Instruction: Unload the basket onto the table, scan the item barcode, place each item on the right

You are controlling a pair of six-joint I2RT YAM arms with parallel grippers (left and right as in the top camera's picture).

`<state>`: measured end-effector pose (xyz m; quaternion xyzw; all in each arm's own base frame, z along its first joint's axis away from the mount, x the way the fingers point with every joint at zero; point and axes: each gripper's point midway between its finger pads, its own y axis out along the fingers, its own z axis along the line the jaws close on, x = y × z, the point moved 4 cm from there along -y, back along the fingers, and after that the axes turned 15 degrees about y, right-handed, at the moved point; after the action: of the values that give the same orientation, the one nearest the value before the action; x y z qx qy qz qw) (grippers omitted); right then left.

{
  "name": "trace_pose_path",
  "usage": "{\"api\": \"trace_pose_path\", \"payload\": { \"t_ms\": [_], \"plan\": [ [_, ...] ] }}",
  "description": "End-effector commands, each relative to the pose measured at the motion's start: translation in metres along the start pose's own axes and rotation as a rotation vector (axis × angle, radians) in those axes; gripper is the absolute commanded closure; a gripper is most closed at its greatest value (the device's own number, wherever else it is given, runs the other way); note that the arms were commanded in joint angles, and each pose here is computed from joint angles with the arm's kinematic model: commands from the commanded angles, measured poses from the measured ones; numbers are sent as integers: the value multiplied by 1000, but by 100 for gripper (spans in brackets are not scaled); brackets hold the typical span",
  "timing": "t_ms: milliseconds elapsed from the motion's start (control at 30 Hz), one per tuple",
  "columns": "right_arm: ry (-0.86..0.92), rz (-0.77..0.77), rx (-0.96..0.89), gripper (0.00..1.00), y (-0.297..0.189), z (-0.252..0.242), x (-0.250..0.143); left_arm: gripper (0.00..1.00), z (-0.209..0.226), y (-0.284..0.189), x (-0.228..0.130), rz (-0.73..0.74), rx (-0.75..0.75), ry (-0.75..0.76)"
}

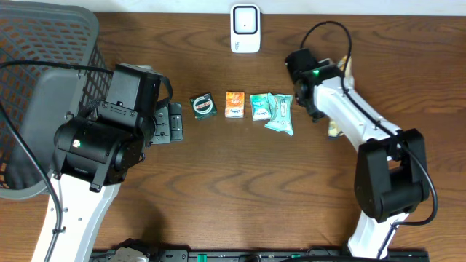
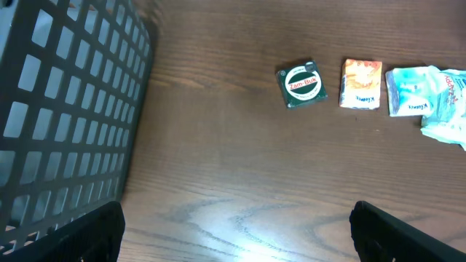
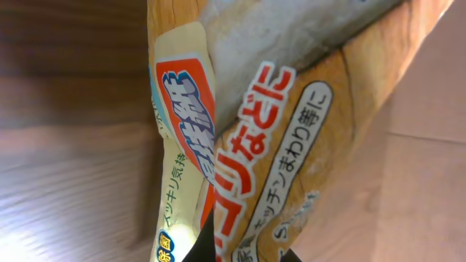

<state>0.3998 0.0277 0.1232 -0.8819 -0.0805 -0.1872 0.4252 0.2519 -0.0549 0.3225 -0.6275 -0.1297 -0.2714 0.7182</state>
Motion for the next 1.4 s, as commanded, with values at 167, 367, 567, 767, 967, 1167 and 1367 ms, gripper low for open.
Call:
{"api": "trace_pose_path", "payload": {
  "t_ms": [167, 367, 567, 767, 967, 1167, 1367],
  "plan": [
    [77, 58, -91, 99, 48, -44, 4, 2, 4, 0, 1, 0, 19, 5],
    [72, 62, -149, 99, 60, -63, 7, 2, 4, 0, 1, 0, 19, 5],
    [85, 68, -110, 99, 65, -56, 4, 2, 4, 0, 1, 0, 19, 5],
    [53, 38, -256, 99, 75, -66, -9, 2, 4, 0, 1, 0, 19, 5],
    [29, 48, -255, 96, 77, -60, -19, 2, 4, 0, 1, 0, 19, 5],
    [-8, 24, -84, 81, 61, -16, -19, 2, 4, 0, 1, 0, 19, 5],
    [-72, 27, 223, 77, 31, 53, -28, 2, 4, 0, 1, 0, 19, 5]
  ]
}}
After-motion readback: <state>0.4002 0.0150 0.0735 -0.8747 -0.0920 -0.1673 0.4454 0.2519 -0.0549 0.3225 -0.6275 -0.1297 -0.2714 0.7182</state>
